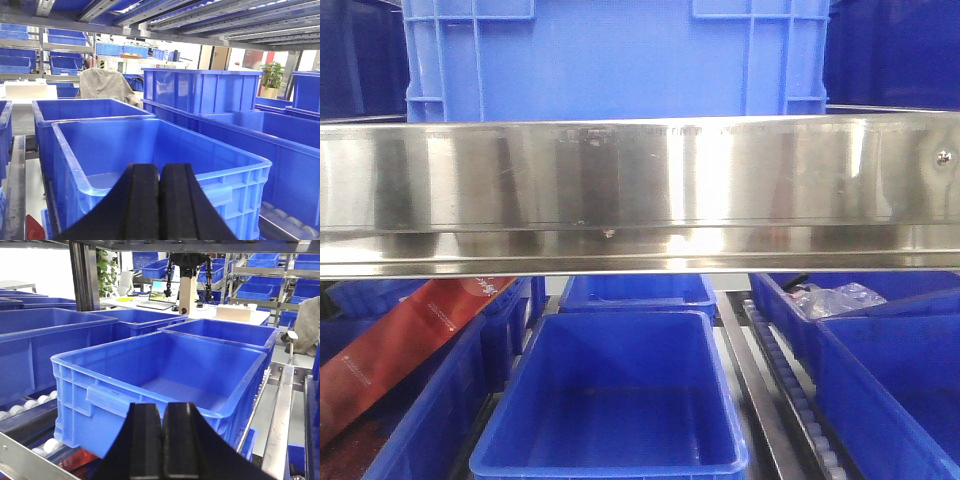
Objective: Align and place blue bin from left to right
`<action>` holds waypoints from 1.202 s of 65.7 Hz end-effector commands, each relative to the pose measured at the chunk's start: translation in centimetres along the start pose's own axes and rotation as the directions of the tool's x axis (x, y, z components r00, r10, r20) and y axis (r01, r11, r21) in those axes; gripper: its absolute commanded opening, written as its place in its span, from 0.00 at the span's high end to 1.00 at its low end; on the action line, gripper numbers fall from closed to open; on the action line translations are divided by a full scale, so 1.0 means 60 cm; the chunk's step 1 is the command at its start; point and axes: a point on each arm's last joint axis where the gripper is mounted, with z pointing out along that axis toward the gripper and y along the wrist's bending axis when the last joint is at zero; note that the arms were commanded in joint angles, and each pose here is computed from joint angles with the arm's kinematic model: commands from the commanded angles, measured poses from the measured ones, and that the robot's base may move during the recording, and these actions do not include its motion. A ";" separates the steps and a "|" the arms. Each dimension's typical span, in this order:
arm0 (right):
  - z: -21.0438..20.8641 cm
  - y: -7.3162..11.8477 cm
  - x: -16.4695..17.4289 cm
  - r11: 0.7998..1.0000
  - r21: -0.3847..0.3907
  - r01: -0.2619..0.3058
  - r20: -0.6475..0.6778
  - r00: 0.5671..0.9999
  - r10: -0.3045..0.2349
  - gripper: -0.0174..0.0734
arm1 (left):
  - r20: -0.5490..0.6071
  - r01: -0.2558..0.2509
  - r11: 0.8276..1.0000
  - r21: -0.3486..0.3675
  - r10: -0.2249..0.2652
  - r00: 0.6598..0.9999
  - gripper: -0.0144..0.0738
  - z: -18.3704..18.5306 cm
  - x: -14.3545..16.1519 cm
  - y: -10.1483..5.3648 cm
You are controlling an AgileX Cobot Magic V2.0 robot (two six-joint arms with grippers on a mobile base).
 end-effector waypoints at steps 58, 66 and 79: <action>-0.096 -0.055 0.151 0.912 0.397 0.106 0.092 0.984 -0.154 0.89 | 0.020 -0.006 1.000 0.016 0.005 1.000 0.96 -0.002 -0.003 -0.003; -0.105 -0.055 0.189 0.890 0.451 0.069 0.136 0.980 -0.146 0.89 | 0.020 -0.006 1.000 0.016 0.005 1.000 0.96 -0.002 -0.003 -0.003; -0.108 -0.055 0.254 0.884 0.466 0.036 0.103 0.990 -0.094 0.89 | 0.020 -0.006 1.000 0.016 0.005 1.000 0.96 -0.002 -0.003 -0.003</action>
